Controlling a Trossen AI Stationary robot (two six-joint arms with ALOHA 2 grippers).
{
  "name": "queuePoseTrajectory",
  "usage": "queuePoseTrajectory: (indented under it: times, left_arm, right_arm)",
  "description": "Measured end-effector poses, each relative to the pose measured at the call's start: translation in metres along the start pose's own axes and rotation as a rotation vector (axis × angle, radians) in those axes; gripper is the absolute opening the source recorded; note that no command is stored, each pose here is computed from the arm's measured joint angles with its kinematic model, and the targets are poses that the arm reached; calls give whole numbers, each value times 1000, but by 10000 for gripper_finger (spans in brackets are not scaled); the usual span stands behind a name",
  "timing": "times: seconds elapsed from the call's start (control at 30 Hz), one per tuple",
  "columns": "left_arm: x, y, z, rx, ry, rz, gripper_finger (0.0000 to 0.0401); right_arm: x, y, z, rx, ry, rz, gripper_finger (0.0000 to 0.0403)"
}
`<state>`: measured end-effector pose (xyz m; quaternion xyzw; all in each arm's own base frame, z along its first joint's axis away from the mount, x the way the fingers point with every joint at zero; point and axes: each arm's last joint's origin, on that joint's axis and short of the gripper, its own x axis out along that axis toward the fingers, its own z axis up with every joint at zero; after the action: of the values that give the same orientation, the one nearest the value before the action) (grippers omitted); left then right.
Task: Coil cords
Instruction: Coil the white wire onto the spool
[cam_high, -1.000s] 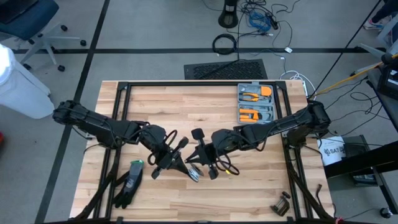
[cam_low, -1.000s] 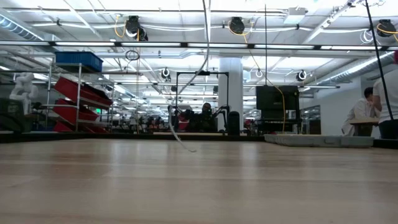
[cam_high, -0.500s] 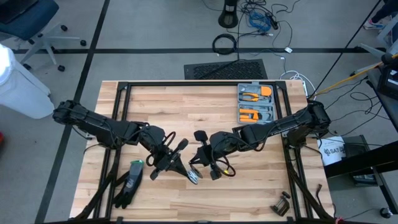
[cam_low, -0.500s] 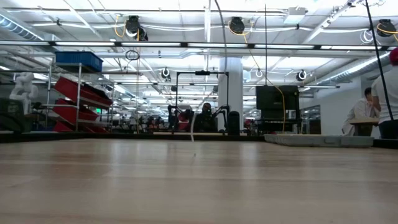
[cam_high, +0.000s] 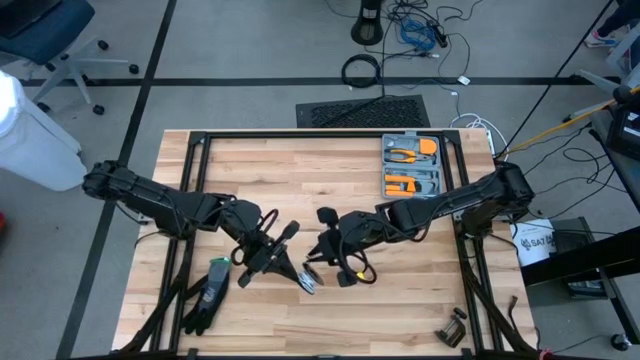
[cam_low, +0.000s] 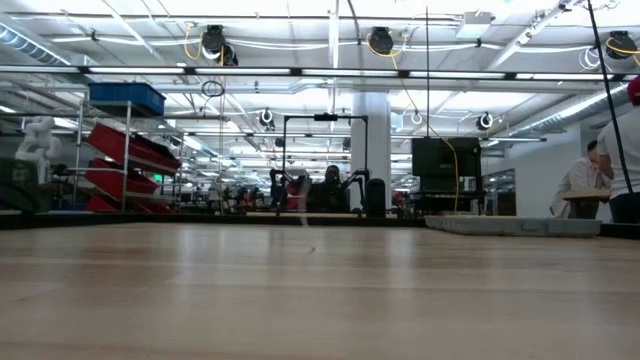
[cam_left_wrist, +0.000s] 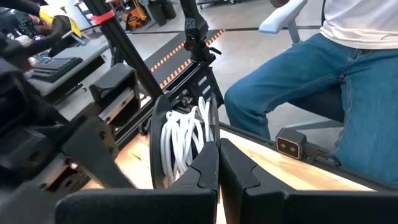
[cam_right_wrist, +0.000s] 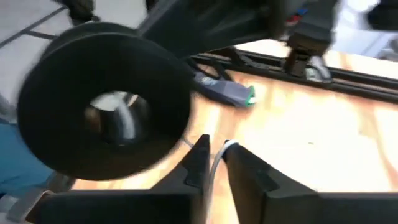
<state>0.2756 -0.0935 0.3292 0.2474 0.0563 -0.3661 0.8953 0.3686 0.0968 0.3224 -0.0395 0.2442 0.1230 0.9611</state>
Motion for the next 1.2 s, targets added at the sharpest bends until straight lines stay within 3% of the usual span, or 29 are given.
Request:
queuePoseTrajectory:
  times: [0.1,0.33,0.57,0.73,0.9,1.2]
  left_arm:
    - [-1,-1,2,4,-13,-10,0]
    - [-1,-1,1,-1,-3,-9,0]
    - [-3,0,2,-4,24,29,0]
    - [-4,-3,6,7,13,40,0]
    - [-4,-2,6,10,35,87,0]
    - [-4,1,8,29,16,120,0]
  right_arm:
    - [-7,-3,2,-3,2,-60,70]
    - [-24,1,0,42,61,-74,125]
    - [-11,43,-37,110,110,-55,131]
    - [2,75,-75,174,-86,-112,131]
    - [14,87,-102,204,-315,-126,131]
    - [70,78,-131,212,-299,-241,154]
